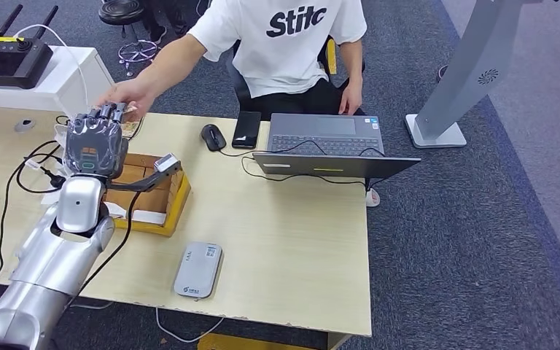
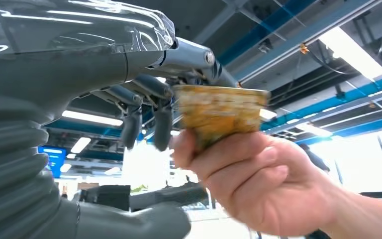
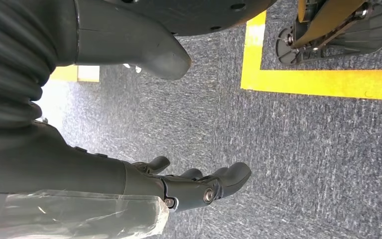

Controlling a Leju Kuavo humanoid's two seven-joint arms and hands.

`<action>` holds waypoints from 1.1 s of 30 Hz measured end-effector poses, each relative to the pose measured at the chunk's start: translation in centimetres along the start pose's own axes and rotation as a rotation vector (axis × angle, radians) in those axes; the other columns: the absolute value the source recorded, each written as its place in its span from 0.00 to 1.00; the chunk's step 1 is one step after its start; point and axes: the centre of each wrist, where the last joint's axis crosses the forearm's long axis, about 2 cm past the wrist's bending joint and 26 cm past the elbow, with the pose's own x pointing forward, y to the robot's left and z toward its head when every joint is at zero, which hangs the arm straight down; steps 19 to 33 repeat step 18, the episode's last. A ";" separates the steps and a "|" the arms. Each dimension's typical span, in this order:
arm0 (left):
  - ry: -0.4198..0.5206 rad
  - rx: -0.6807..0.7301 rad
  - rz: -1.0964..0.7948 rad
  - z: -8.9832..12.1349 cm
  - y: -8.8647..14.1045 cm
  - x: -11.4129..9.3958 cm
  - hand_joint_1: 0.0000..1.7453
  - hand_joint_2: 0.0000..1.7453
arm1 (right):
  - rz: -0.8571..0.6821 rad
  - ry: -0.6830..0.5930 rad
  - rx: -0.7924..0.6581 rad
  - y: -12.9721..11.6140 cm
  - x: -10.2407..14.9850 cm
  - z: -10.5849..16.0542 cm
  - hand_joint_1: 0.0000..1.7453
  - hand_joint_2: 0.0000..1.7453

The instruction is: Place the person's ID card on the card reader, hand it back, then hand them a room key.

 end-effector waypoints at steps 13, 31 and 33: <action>-0.057 0.009 0.210 4.5 -0.3 0.5 0.00 1.00 | -0.019 0.007 -0.011 0.0 -0.5 0.0 0.00 1.00; -0.023 0.033 0.382 8.4 -0.8 -0.6 0.00 1.00 | -0.035 0.014 -0.015 0.0 -0.7 0.0 0.00 1.00; -0.023 0.033 0.382 8.4 -0.8 -0.6 0.00 1.00 | -0.035 0.014 -0.015 0.0 -0.7 0.0 0.00 1.00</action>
